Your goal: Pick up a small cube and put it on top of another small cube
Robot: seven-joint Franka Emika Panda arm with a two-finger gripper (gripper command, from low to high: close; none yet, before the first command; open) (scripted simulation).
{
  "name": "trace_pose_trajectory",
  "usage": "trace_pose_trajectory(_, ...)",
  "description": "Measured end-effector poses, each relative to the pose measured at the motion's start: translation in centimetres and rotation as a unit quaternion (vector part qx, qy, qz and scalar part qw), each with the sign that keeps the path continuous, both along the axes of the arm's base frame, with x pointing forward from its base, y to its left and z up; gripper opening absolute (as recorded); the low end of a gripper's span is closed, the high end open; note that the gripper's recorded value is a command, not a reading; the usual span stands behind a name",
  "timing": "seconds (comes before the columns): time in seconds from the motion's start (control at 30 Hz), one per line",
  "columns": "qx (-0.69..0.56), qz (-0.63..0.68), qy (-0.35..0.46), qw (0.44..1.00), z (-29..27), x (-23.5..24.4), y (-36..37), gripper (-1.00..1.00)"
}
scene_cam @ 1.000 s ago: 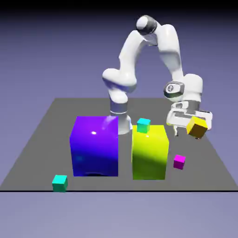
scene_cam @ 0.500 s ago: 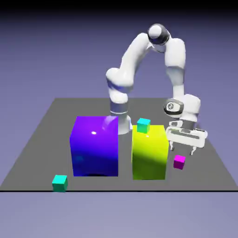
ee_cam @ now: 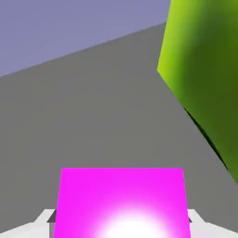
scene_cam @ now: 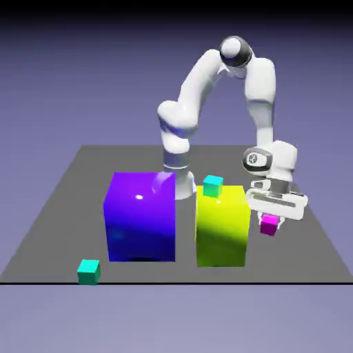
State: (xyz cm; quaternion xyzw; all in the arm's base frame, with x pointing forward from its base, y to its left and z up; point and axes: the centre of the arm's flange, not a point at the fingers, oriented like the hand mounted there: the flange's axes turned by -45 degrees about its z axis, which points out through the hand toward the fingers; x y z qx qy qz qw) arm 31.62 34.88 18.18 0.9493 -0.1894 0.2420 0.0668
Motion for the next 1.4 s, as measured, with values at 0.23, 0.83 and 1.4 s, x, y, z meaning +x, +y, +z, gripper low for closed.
trace_pose_trajectory(0.23,-0.048,-0.059,0.006,0.997,5.9,4.5,0.3,-1.0)
trace_pose_trajectory(0.83,-0.066,-0.391,0.006,0.918,21.9,10.3,-8.3,-1.0)
trace_pose_trajectory(1.4,0.008,-0.677,-0.016,0.736,19.6,8.2,-18.8,1.0)
